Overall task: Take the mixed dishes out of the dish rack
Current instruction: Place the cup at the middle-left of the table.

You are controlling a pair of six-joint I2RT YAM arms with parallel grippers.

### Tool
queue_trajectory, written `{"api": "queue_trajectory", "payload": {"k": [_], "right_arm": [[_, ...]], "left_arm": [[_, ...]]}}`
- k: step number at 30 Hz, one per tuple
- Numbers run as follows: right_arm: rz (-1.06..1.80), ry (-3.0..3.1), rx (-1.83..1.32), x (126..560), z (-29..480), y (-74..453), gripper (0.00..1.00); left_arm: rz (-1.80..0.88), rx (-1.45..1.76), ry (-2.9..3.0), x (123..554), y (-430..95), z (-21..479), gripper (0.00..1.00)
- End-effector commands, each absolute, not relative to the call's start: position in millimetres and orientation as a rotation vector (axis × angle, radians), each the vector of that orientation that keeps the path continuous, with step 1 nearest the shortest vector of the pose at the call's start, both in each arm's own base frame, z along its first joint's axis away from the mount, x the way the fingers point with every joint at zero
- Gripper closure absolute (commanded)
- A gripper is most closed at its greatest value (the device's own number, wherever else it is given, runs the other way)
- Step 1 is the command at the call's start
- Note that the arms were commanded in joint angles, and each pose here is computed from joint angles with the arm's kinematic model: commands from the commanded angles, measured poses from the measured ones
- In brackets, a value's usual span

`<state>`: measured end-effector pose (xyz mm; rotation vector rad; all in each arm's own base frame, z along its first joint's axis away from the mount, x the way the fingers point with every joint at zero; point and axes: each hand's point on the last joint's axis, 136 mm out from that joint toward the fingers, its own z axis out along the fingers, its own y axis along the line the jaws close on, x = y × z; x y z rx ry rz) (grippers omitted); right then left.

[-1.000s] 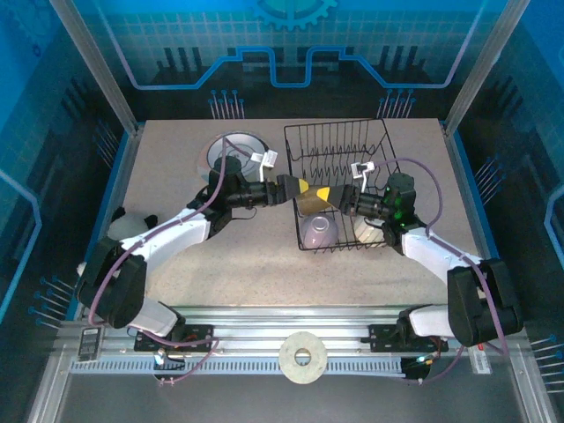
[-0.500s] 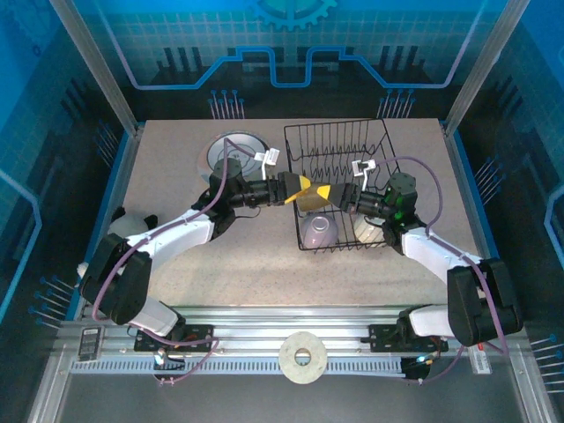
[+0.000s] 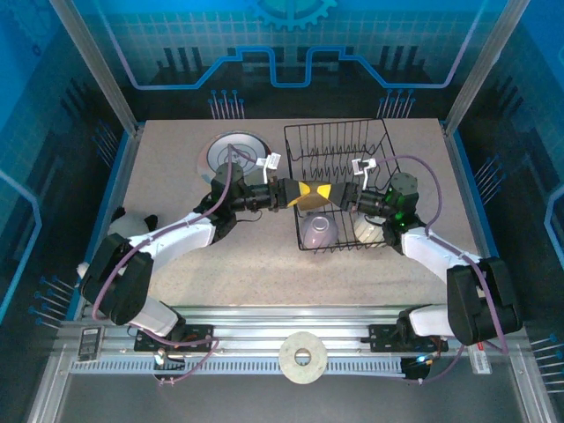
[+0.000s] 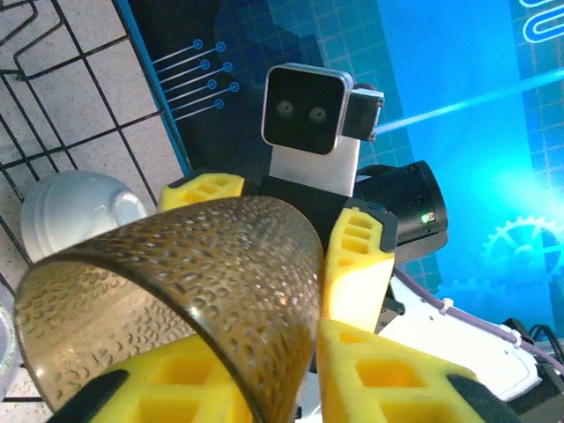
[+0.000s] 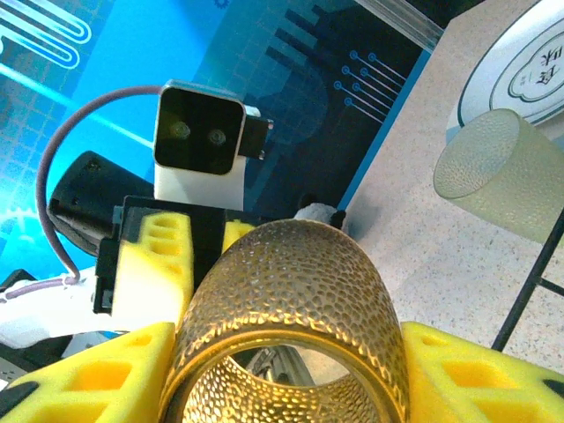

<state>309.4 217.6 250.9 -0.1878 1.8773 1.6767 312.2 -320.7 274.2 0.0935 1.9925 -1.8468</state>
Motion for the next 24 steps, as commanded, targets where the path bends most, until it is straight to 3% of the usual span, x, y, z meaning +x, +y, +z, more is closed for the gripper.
{"api": "queue_trajectory", "payload": {"k": [1,3,6,10,13,24], "right_arm": [[1.68,1.91,-0.165,311.9,238.3,217.9,0.64],[1.68,1.911,-0.163,312.1,237.6,217.5,0.63],[1.675,1.907,-0.169,311.2,237.8,217.6,0.56],[1.665,1.897,-0.179,309.9,239.4,216.8,0.28],[1.656,1.89,-0.183,309.3,240.4,216.2,0.01],[1.603,1.905,-0.177,309.3,235.6,213.6,0.0]], "left_arm": [[-1.889,0.234,1.853,294.7,-325.5,313.4,0.92],[-1.89,0.234,1.854,294.8,-325.6,313.6,1.0],[-1.888,0.233,1.854,294.7,-325.6,313.4,1.0],[-1.881,0.228,1.859,295.6,-325.1,311.0,1.0],[-1.871,0.218,1.87,297.1,-325.0,307.7,1.0],[-1.786,0.176,1.881,311.5,-310.3,317.8,1.0]]}}
